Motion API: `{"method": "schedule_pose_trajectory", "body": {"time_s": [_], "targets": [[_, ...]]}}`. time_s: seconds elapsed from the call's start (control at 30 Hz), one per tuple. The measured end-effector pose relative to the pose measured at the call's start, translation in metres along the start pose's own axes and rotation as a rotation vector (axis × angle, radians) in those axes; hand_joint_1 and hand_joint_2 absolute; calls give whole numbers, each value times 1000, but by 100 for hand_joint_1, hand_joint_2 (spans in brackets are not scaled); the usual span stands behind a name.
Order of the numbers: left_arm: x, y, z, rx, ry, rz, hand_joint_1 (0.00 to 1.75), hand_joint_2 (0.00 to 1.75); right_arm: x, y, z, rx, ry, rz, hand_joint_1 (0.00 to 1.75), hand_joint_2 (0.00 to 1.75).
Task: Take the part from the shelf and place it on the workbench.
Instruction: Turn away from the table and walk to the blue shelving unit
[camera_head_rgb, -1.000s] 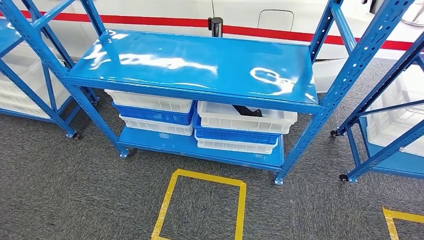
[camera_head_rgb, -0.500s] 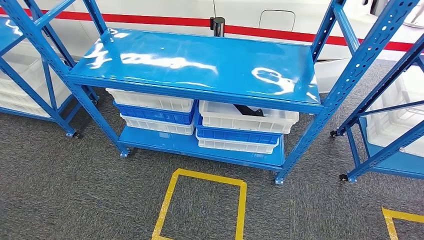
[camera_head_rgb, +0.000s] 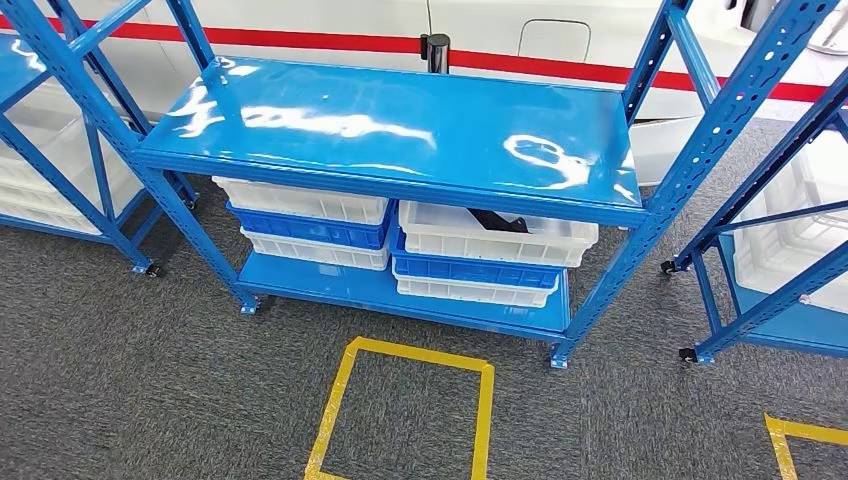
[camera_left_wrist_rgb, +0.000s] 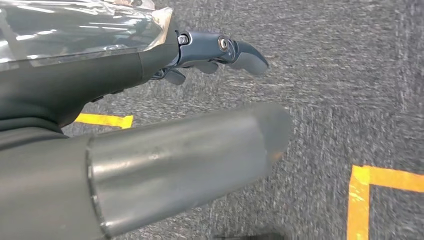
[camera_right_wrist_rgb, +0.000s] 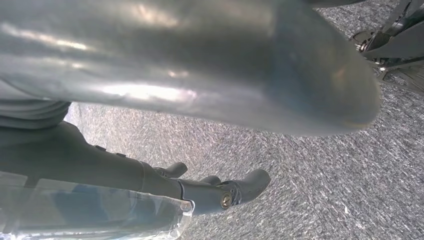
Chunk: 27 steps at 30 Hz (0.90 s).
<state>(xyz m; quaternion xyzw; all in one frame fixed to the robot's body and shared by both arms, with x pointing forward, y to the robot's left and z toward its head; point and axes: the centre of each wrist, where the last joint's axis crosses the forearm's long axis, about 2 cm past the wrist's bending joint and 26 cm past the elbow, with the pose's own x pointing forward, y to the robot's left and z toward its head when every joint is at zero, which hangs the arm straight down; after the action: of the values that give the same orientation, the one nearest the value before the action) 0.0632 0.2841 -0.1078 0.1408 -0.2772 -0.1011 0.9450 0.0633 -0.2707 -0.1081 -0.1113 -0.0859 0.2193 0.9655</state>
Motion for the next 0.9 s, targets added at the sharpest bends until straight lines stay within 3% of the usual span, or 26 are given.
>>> {"method": "schedule_pose_trajectory", "body": {"time_s": [0.9], "targets": [[0,2,-1,-22,-27,21,0,0,-1,0,0,0,4,6,0,0]]}}
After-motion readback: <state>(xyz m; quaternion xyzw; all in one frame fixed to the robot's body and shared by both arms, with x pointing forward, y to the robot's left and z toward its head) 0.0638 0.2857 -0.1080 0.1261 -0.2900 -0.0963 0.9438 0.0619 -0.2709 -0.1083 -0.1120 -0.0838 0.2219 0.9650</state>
